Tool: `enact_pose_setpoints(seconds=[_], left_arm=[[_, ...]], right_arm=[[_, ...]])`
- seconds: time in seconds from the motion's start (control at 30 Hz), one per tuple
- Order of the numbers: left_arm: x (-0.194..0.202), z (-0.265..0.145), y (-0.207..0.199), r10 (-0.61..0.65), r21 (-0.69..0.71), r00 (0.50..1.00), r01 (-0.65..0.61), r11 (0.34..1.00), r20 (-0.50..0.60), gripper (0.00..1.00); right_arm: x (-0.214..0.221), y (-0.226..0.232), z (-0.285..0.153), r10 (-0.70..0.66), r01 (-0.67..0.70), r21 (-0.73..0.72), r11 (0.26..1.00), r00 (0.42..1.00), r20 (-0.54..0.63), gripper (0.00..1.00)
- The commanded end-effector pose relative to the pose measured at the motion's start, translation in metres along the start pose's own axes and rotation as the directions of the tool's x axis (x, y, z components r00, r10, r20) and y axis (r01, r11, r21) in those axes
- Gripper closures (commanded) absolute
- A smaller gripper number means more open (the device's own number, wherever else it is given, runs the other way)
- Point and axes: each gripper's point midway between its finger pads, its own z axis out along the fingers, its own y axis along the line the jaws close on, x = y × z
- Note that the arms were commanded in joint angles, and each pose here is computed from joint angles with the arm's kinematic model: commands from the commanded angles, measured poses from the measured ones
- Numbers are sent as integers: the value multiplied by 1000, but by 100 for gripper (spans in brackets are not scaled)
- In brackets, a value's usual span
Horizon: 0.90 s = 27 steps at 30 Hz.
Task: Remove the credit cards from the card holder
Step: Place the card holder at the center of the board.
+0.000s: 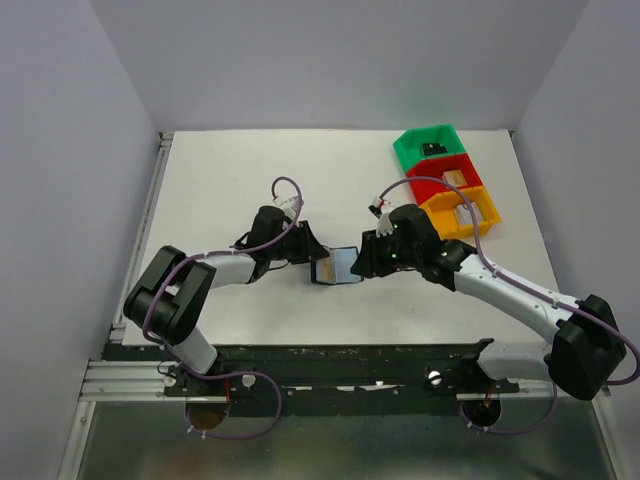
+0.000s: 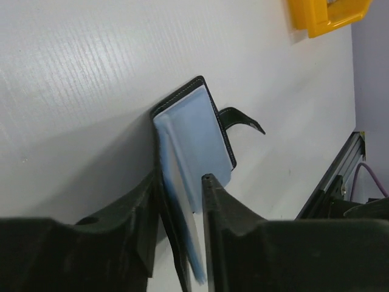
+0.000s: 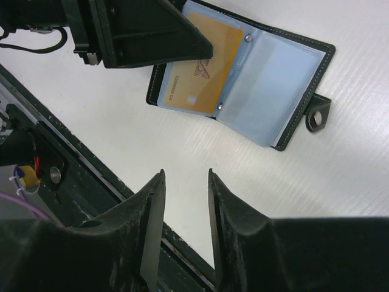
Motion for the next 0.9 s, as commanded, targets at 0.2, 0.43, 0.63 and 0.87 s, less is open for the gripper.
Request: enact_pose_setpoints(seconds=[0.2, 0.43, 0.63, 0.87], left_arm=[[-8, -10, 13, 45, -98, 999, -46, 994, -17, 37], [-31, -51, 39, 89, -356, 996, -93, 930, -26, 28], [-46, -99, 49, 124, -522, 981, -30, 852, 146, 25], [-34, -103, 41, -68, -475, 968, 180, 861, 243, 1]], right_arm=[[2, -5, 0, -13, 13, 12, 1000, 1000, -2, 53], [-5, -17, -4, -46, 44, 88, 995, 999, 25, 52], [-28, -44, -10, -45, -5, 223, 975, 975, 218, 46], [-23, -16, 9, 85, -92, 46, 995, 987, 137, 36]])
